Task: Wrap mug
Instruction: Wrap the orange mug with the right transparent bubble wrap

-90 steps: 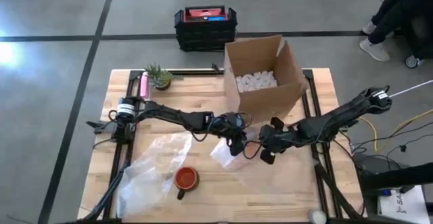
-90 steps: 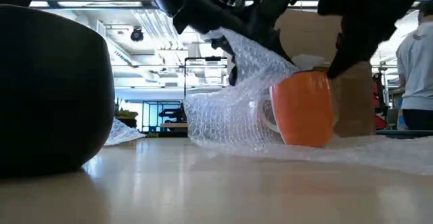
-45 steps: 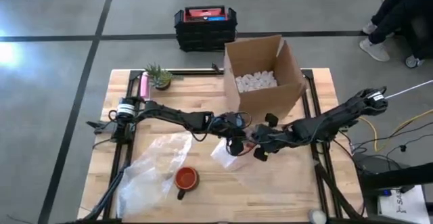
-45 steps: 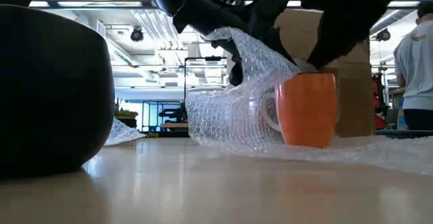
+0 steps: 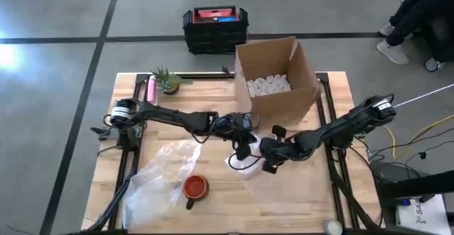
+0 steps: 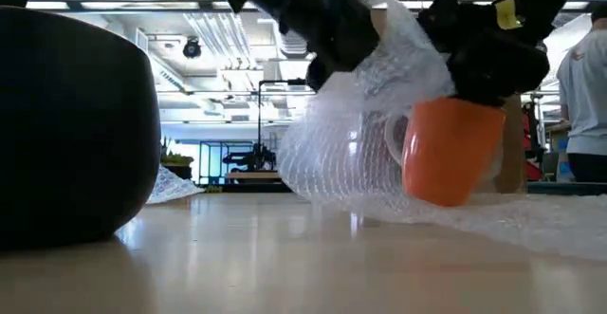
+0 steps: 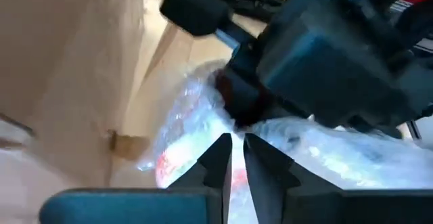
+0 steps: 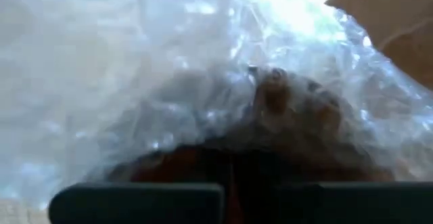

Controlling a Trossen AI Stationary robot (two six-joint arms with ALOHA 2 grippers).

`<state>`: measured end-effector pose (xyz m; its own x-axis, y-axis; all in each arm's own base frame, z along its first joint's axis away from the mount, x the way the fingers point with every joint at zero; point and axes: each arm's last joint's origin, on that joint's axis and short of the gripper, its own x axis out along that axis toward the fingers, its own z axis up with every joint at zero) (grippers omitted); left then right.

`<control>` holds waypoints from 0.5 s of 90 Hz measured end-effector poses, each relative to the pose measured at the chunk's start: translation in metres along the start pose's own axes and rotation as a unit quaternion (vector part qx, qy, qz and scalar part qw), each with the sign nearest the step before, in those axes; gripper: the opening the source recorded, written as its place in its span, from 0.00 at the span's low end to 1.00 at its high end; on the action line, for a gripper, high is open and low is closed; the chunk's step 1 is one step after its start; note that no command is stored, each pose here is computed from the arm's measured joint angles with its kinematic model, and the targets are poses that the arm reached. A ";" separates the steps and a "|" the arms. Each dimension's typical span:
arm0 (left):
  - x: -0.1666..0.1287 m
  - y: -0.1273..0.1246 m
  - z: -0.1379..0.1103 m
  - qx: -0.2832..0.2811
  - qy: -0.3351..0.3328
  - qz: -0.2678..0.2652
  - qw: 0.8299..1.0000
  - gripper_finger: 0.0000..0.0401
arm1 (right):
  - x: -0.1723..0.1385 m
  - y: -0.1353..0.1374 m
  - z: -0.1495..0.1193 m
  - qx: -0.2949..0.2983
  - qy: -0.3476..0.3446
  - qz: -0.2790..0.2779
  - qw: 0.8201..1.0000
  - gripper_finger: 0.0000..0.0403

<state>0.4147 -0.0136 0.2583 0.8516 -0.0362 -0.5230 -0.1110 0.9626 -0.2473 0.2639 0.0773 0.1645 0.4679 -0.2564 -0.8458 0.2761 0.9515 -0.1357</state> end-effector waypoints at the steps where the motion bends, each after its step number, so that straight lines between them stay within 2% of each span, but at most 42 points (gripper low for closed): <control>1: -0.002 0.000 0.001 0.001 -0.001 0.000 1.000 0.11 | 0.000 0.000 0.000 -0.001 -0.001 0.001 1.000 0.00; 10: -0.016 -0.001 0.003 0.002 0.020 0.005 1.000 0.19 | -0.004 -0.001 0.001 -0.004 -0.007 0.003 1.000 0.00; 25: -0.037 -0.002 -0.012 -0.010 0.121 0.033 0.992 0.33 | -0.006 -0.002 0.002 -0.010 -0.013 0.003 1.000 0.00; 35: -0.031 -0.001 -0.034 -0.010 0.177 0.057 0.982 0.36 | -0.006 -0.002 0.003 -0.010 -0.016 0.004 1.000 0.00; 45: -0.012 -0.003 -0.053 -0.006 0.162 0.042 0.986 0.36 | -0.006 -0.002 0.003 -0.010 -0.018 0.002 1.000 0.00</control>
<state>0.3776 -0.0303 0.2226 0.6306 -0.0421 -0.7750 -0.1822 0.9626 -0.2005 0.2632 0.0768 0.1715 0.4985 -0.2579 -0.8277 0.2575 0.9557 -0.1426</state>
